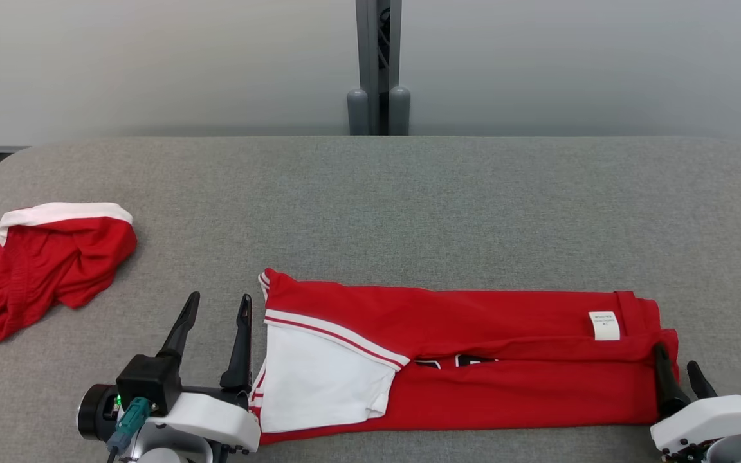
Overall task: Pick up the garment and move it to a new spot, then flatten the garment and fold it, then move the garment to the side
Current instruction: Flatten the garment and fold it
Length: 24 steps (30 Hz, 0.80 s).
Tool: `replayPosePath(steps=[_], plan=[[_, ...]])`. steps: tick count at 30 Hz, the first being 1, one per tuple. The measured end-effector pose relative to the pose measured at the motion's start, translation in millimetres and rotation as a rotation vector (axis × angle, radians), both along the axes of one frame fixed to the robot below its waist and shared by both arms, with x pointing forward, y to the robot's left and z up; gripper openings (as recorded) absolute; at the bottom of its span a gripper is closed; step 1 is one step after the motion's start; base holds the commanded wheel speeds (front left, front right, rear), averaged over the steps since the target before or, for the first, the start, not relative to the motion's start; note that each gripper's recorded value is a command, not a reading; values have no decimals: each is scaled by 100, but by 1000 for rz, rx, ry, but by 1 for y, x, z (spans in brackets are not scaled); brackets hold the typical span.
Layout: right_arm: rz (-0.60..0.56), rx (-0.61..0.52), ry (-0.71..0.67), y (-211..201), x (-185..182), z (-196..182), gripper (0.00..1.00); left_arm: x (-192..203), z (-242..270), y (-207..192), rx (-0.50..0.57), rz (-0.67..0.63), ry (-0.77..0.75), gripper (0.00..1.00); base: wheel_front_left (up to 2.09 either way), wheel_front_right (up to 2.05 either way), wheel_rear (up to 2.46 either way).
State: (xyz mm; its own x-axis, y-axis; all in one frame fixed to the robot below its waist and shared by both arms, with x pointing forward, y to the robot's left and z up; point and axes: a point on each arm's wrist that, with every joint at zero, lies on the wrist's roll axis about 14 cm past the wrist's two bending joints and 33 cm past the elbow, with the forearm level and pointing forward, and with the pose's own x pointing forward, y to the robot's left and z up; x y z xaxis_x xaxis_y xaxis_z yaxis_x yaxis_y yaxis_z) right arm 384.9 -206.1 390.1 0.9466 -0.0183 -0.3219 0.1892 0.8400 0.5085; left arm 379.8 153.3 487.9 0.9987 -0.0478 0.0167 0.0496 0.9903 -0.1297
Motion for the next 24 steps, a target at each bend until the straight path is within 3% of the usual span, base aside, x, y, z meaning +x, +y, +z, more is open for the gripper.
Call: replayPosePath(steps=[10,24], plan=[[1,22,74,5,4,-22,100,3,-5,11,10,26,14,100,0,0,0],[-20,107,81,19,10,-24,100,6,-3,15,18,31,7,100,0,0,0]])
